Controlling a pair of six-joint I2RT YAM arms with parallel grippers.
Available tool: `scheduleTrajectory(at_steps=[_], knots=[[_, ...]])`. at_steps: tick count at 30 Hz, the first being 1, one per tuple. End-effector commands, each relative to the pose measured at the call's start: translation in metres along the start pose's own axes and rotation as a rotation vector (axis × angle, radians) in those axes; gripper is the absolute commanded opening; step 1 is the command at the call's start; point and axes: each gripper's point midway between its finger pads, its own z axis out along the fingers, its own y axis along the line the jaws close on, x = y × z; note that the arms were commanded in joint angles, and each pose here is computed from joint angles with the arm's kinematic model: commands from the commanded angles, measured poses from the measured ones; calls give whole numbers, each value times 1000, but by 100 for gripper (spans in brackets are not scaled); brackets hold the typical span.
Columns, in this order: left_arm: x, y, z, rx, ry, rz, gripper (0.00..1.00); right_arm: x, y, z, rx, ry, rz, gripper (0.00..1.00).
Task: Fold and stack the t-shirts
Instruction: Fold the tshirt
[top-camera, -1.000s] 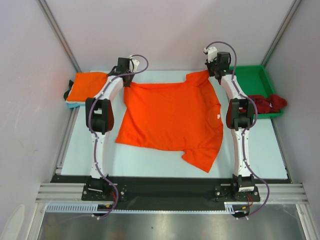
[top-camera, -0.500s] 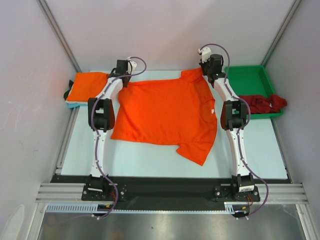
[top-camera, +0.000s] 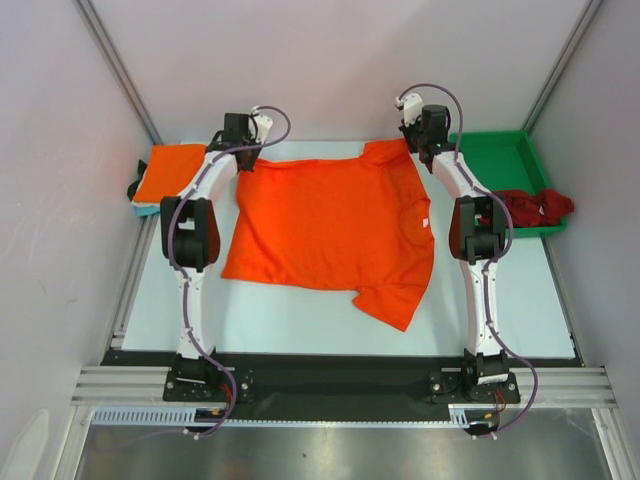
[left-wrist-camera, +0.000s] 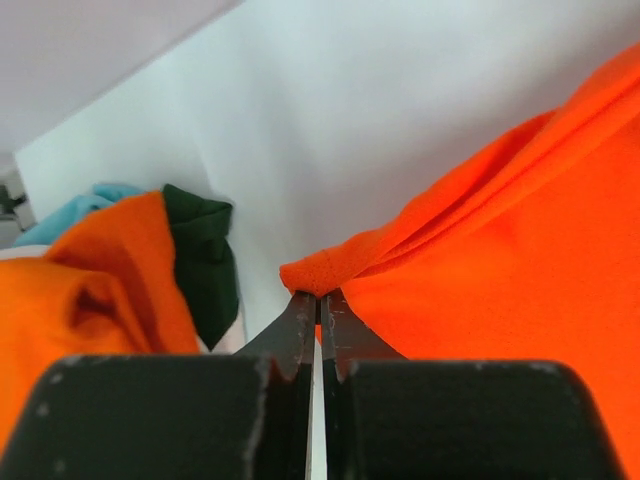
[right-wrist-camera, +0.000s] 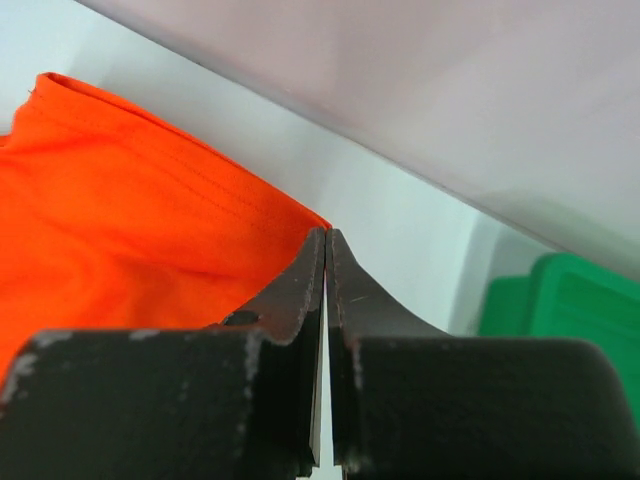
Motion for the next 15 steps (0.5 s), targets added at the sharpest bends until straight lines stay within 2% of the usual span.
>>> scheduleTrajectory(at_steps=[1,11,15], knots=[[-37,18,-38,-9,-118,-28,0,-76,-17,-45,27,-116,-32,0],[-41,25,-51,-26,-132,-27,0,-85,-21,-69,7,-102,-22,0],[-31,22,-54,-17,-113,-20,0,-84,-20,-85,-12,-82,-18,0]])
